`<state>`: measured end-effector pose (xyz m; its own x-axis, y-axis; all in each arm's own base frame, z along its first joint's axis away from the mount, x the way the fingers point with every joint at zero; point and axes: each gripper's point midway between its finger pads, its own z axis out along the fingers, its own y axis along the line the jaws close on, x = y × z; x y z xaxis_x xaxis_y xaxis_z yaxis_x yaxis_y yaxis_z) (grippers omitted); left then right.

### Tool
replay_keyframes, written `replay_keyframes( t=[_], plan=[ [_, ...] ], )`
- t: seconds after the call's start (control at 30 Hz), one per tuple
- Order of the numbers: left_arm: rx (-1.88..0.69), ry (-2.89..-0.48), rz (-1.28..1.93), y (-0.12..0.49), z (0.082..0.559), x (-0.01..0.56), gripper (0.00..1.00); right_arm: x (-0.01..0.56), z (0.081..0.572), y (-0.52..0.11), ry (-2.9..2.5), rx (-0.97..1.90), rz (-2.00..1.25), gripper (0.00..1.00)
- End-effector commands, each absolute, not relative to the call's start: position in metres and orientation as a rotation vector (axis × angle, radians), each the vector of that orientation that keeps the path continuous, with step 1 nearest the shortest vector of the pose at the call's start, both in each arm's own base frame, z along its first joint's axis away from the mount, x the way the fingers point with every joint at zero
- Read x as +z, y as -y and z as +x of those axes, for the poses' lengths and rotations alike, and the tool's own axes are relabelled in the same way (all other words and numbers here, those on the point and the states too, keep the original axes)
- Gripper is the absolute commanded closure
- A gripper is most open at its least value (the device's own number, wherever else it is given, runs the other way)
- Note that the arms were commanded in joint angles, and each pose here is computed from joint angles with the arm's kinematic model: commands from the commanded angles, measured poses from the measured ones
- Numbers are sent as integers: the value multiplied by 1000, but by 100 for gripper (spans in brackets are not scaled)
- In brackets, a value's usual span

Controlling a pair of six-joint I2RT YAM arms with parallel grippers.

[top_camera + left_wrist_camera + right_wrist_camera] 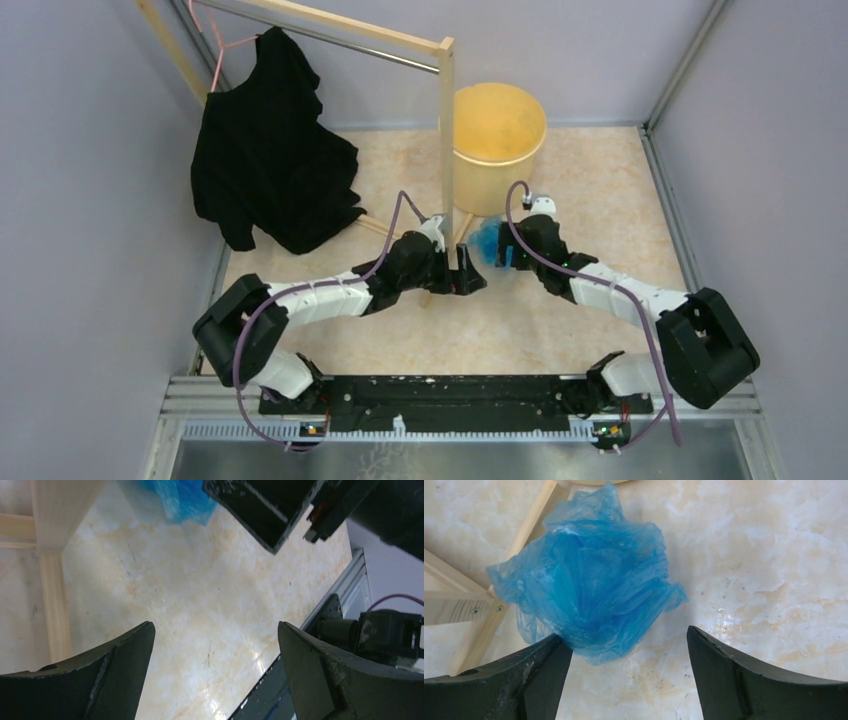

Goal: Put the trash bags into the trash bin

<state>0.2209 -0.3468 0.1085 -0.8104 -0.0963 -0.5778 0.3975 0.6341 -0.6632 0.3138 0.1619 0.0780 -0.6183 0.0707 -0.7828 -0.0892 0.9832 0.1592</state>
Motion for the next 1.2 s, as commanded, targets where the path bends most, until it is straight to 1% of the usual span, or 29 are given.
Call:
replay_keyframes(
  t=[0.0,0.13,0.33,0.47,0.53,0.67,0.8,0.83,0.87,0.97,1.03,1.1,1.13,1.17],
  plan=[
    [-1036,-2213,179,348,256,117,1,85,316,-157,-2201,252,12,17],
    [-996,-2232,159,342,272,110,1,90,319,-160,-2189,281,3,14],
    [-944,-2256,135,322,307,106,1,100,329,-166,-2178,330,14,14],
    [-916,-2255,134,314,320,109,1,102,333,-171,-2181,362,9,12],
    [-933,-2268,147,314,317,110,1,105,335,-177,-2180,396,0,10],
    [-1054,-2242,231,316,289,121,1,103,337,-189,-2187,452,-44,7],
    [-1085,-2242,274,297,254,129,1,96,344,-188,-2207,397,-84,9],
    [-1087,-2247,281,291,245,130,1,93,344,-188,-2216,390,-98,12],
    [-1100,-2219,290,286,237,142,1,92,344,-191,-2223,402,-122,19],
    [-1108,-2207,305,271,216,149,1,93,329,-214,-2235,556,-263,48],
    [-1107,-2221,314,262,203,149,1,95,309,-228,-2235,696,-340,58],
    [-1122,-2220,326,257,193,150,1,101,286,-235,-2226,806,-397,72],
    [-1135,-2209,332,256,189,152,1,109,273,-238,-2207,870,-419,80],
    [-1148,-2202,336,255,185,152,1,115,258,-242,-2196,943,-445,86]
  ],
)
